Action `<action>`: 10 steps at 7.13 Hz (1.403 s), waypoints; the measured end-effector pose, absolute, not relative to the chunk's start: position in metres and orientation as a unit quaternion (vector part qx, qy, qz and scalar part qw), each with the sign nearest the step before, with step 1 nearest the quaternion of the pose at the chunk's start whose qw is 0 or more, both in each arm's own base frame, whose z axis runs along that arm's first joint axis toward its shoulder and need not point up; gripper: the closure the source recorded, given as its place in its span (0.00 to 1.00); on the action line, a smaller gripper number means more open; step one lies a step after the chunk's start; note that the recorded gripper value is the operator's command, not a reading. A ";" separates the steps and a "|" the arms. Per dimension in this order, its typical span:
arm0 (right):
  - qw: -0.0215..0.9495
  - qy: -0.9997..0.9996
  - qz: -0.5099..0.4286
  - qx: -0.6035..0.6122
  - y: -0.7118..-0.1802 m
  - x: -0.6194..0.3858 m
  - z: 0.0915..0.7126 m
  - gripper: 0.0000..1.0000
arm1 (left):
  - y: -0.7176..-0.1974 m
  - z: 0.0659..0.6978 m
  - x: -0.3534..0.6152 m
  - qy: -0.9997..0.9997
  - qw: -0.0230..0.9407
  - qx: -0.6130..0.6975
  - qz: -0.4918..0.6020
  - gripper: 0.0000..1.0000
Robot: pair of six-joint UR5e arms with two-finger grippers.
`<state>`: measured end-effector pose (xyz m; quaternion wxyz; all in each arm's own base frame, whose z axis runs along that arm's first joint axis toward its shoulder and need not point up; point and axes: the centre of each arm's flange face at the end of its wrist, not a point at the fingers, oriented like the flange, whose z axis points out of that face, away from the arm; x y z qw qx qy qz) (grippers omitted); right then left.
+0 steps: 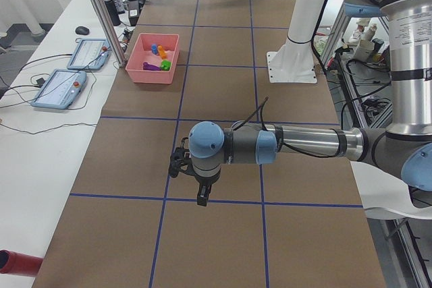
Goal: Put all blocks into box
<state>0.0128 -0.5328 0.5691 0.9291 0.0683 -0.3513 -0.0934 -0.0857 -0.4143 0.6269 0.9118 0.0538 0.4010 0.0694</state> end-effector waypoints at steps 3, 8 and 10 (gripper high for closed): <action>0.935 -0.349 -0.049 0.028 -0.438 0.031 0.598 0.00 | -0.413 0.625 -0.085 0.404 0.910 0.055 0.070 0.00; 0.937 -0.348 -0.027 0.020 -0.398 0.046 0.607 0.00 | -0.389 0.608 -0.084 0.404 0.909 0.067 0.074 0.00; 0.936 -0.350 -0.028 0.023 -0.398 0.046 0.603 0.00 | -0.385 0.606 -0.084 0.404 0.909 0.068 0.076 0.00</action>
